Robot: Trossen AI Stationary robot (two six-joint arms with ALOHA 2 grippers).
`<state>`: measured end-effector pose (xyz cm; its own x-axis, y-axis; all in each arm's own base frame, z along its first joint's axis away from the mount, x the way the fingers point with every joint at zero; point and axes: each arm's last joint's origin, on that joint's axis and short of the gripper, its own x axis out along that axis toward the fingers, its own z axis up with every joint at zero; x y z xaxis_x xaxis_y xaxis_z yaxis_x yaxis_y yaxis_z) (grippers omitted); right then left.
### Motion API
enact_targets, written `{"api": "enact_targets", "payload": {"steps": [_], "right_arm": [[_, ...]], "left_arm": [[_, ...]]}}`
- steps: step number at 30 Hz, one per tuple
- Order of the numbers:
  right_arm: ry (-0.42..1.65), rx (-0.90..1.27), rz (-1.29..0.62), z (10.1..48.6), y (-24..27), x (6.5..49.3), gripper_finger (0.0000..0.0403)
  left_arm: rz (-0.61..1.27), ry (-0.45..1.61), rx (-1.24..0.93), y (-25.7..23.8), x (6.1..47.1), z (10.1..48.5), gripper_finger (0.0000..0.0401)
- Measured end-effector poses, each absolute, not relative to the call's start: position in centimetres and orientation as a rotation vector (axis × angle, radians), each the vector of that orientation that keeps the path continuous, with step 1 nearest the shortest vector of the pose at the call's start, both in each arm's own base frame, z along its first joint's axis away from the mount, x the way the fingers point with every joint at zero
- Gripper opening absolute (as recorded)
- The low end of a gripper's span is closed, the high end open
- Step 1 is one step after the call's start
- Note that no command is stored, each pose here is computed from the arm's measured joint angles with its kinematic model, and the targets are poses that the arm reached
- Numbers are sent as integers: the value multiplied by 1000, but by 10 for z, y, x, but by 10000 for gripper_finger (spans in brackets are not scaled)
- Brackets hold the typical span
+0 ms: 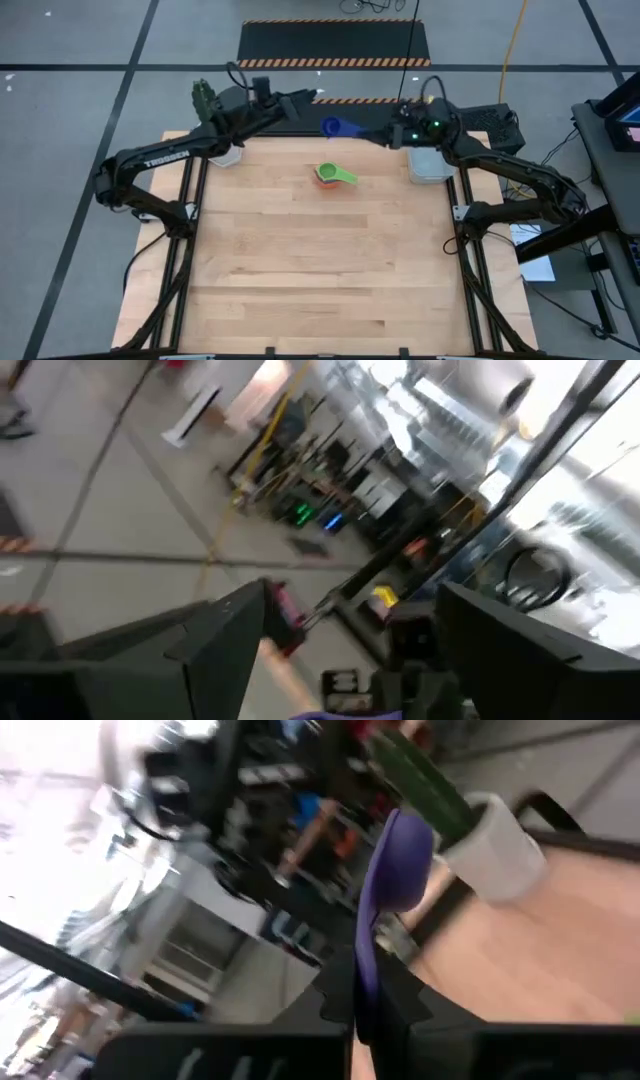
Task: Nest measuring cups in basket
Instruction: Stack the dark blue measuring cup on top of the green measuring cup
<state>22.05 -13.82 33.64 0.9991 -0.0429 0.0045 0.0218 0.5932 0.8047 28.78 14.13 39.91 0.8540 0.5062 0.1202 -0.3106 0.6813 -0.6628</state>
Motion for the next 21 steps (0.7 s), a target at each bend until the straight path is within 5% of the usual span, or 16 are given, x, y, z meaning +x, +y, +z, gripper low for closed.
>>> {"api": "enact_targets", "payload": {"steps": [21], "right_arm": [[343,1158,-38,243,-175,262,0]], "left_arm": [[415,-153,-747,118,287,394,298]]}}
